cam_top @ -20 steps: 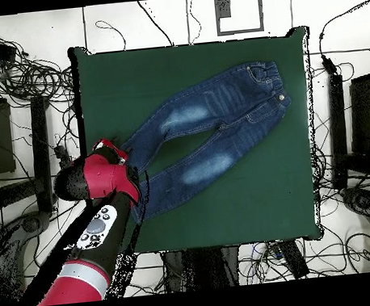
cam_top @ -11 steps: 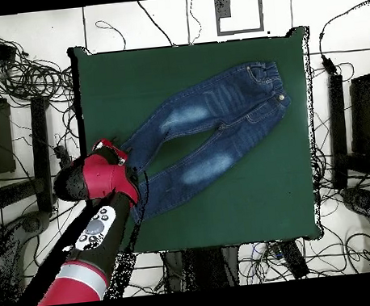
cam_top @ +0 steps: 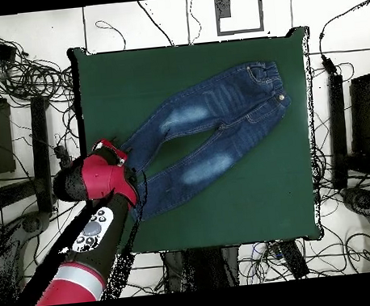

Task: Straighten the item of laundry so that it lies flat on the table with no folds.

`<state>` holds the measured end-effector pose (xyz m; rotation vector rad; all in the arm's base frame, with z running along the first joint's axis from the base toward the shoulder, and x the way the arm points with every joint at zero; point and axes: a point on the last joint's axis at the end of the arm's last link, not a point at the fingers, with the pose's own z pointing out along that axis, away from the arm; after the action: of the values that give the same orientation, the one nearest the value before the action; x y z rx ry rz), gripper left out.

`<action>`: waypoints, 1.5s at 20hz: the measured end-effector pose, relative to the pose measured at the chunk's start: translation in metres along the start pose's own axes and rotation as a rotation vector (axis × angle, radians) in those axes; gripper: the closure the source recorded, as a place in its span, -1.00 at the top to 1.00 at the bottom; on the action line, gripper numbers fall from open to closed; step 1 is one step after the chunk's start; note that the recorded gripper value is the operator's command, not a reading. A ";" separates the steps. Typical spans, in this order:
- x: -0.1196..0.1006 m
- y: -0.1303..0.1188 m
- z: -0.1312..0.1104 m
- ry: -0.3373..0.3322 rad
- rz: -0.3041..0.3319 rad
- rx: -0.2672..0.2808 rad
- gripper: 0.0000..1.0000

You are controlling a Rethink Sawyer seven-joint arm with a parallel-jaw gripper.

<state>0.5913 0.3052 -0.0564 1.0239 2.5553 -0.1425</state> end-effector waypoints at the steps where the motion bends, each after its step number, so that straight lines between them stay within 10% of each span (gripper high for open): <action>1: 0.000 0.000 0.000 0.000 0.001 0.000 1.00; 30: 0.009 0.015 0.002 -0.074 0.089 0.048 1.00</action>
<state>0.5960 0.3220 -0.0609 1.1268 2.4461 -0.2149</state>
